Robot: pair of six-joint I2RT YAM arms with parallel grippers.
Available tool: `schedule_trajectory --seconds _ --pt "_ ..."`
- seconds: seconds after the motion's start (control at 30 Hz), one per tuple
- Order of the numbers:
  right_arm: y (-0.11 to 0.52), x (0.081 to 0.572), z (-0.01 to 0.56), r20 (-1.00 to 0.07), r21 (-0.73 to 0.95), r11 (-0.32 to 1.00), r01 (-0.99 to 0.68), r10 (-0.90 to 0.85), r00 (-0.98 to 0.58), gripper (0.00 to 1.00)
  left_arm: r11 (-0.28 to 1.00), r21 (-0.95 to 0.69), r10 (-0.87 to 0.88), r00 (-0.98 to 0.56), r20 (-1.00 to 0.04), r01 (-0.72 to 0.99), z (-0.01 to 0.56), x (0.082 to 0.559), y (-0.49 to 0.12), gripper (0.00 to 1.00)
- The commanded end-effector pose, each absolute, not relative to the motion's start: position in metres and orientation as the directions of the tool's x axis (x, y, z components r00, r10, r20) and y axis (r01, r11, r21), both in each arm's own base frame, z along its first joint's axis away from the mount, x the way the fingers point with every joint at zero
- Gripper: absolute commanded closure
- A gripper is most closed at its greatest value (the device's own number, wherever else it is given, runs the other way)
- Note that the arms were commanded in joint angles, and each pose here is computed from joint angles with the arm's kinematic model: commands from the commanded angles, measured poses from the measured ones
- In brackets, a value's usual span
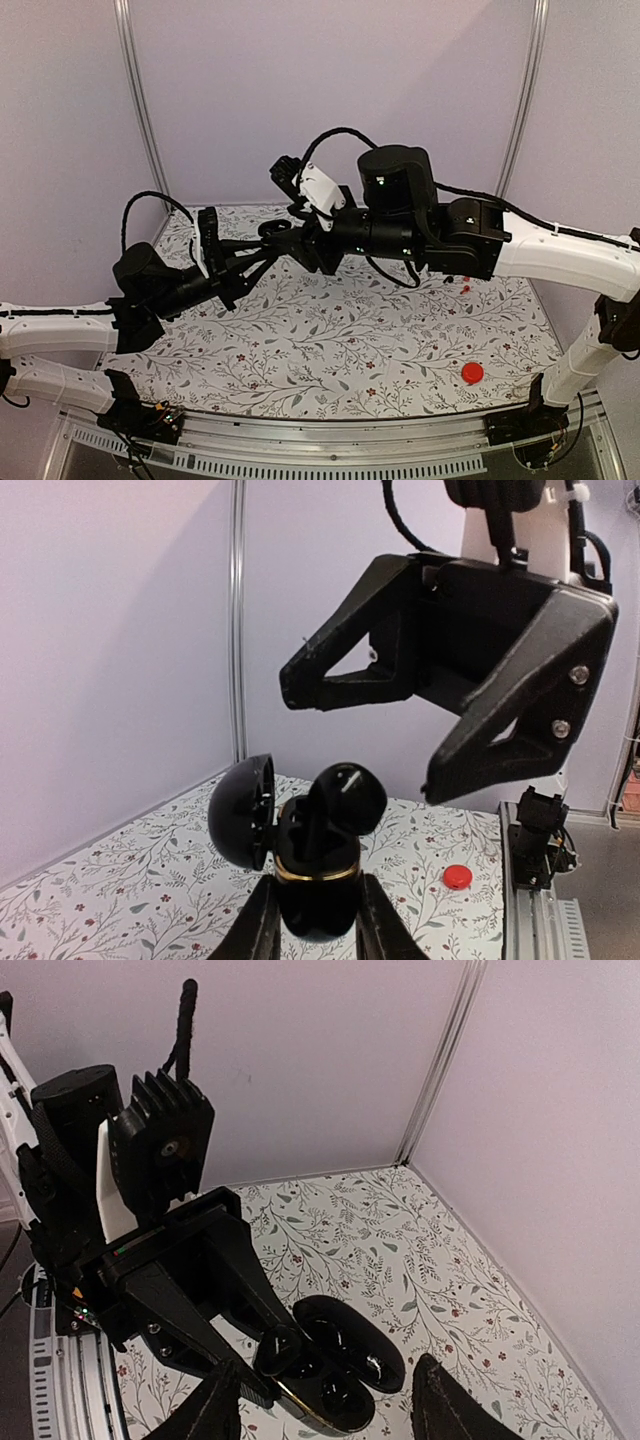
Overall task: Insert the wireless bluetooth earbuds into the charging case
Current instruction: Adjust the left earbud in the left side groove of the charging case, then pick up the left earbud from the left side groove of the charging case.
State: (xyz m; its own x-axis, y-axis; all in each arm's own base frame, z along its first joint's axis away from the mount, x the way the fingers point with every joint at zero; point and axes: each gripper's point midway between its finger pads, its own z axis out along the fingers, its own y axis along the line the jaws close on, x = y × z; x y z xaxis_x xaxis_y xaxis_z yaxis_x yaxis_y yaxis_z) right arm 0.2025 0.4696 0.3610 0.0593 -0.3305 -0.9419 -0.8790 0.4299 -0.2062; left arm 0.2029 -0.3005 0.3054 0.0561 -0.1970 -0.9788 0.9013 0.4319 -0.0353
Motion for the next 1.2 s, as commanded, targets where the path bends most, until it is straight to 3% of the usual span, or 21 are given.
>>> schedule_trajectory --seconds 0.0,0.5,1.17 --pt "0.466 0.193 0.388 -0.961 -0.199 0.393 -0.898 -0.256 0.101 0.45 0.415 -0.017 -0.223 0.083 -0.971 0.91 0.318 0.197 -0.303 0.78" --pt "0.473 0.182 0.371 -0.955 -0.154 0.343 -0.927 -0.292 0.051 0.67 0.424 -0.018 -0.228 0.088 -0.97 0.906 0.321 0.198 -0.302 0.78" --pt "0.479 0.195 0.353 -0.942 -0.16 0.404 -0.901 -0.337 0.017 0.77 0.42 -0.017 -0.232 0.089 -0.969 0.907 0.322 0.197 -0.302 0.78"
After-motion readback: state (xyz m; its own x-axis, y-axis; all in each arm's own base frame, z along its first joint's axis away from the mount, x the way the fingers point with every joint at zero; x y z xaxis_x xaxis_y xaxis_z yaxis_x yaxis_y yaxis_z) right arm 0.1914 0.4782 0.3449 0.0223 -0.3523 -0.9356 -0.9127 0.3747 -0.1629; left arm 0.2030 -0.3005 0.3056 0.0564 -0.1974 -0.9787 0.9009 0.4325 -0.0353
